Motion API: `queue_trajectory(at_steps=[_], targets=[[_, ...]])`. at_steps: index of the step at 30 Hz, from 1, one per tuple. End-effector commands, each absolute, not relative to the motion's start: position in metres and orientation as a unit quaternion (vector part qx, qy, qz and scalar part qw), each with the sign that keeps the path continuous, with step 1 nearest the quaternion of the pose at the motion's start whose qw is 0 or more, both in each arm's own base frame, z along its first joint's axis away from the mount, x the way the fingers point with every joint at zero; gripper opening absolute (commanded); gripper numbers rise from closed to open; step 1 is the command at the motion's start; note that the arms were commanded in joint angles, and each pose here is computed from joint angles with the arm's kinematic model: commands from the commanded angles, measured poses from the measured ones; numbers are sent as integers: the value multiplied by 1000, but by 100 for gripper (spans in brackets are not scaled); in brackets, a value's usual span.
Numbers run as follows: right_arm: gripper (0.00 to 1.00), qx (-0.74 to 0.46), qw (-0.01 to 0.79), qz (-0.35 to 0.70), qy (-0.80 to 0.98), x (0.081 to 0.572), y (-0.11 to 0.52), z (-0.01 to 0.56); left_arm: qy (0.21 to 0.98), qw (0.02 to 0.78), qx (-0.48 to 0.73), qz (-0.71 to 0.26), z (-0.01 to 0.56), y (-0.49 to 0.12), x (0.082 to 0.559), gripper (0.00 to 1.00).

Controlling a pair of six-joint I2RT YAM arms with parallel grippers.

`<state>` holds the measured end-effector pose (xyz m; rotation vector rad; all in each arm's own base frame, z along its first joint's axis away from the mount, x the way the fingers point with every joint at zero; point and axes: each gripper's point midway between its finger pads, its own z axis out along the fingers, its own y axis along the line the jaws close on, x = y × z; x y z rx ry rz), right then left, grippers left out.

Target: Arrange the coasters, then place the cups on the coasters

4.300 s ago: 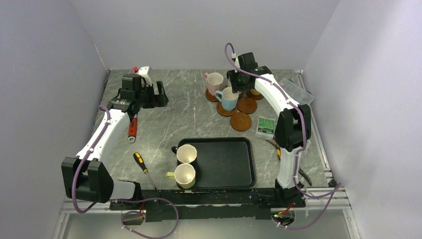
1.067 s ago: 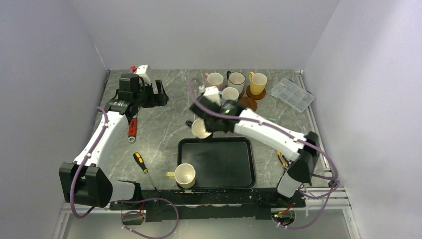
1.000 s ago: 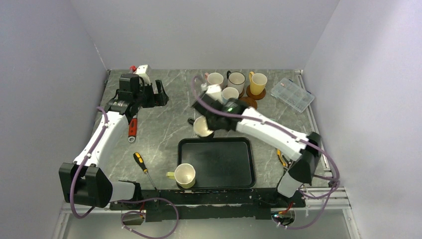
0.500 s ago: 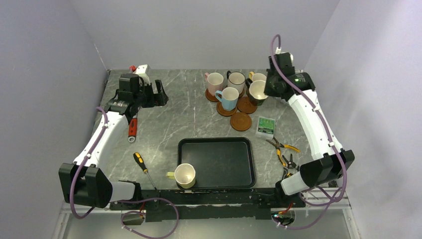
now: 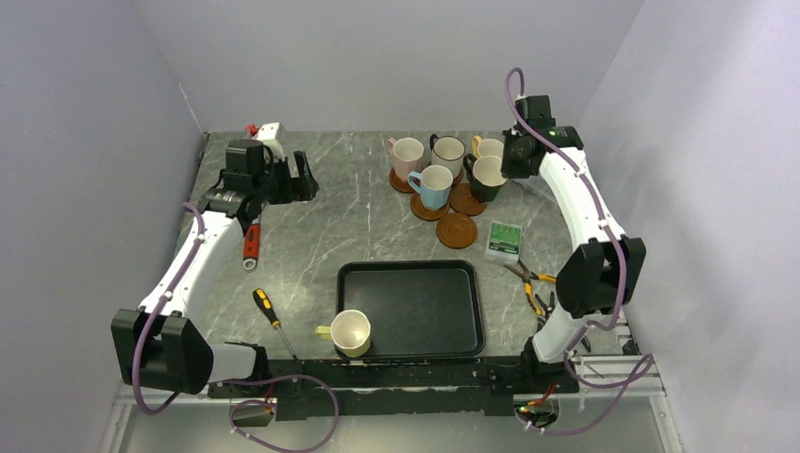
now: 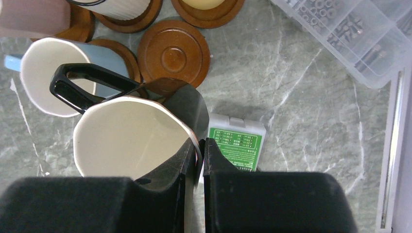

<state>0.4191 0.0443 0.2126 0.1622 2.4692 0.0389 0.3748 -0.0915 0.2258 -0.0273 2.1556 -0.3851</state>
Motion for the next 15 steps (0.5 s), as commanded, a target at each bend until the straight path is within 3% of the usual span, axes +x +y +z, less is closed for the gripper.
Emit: queue_trajectory(at_steps=[1,15], targets=[[0,50,411,52,909,459,46,253,865,477,-8,-155,236,-91,378,93],[0,21,386,60,920,491,54,213,868,473,-9,-149,233,-89,380,93]])
